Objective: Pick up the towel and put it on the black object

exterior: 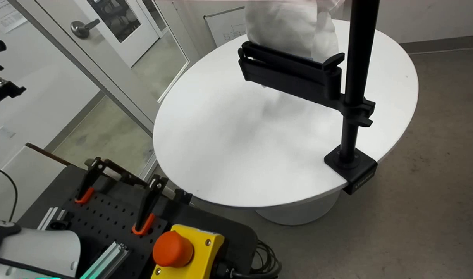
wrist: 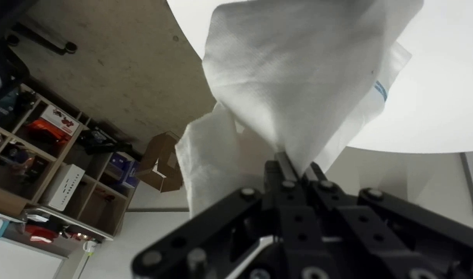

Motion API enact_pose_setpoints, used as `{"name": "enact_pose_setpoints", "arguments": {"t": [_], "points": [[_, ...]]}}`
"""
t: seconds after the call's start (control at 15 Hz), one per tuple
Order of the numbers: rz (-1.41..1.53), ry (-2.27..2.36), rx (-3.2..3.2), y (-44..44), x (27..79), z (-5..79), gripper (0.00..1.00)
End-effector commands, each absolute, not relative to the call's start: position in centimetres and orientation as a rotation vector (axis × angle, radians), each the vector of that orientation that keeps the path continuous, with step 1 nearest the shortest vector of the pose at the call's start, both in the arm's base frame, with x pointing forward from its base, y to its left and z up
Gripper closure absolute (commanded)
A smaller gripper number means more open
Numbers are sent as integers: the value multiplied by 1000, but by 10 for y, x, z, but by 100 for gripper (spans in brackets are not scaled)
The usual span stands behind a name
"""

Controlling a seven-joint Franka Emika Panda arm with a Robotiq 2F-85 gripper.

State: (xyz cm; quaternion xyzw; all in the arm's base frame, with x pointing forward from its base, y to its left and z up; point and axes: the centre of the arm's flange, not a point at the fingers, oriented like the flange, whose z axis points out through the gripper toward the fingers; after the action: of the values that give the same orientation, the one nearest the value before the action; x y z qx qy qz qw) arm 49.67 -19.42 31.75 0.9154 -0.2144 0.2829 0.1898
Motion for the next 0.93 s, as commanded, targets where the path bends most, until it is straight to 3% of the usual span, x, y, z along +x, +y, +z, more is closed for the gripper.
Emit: {"name": "enact_pose_setpoints", "arguments": {"t": [0.0,0.87], "points": [[757,-459,2628,-162,457,310,99],[551,64,2728,-121,391,301,99]]}}
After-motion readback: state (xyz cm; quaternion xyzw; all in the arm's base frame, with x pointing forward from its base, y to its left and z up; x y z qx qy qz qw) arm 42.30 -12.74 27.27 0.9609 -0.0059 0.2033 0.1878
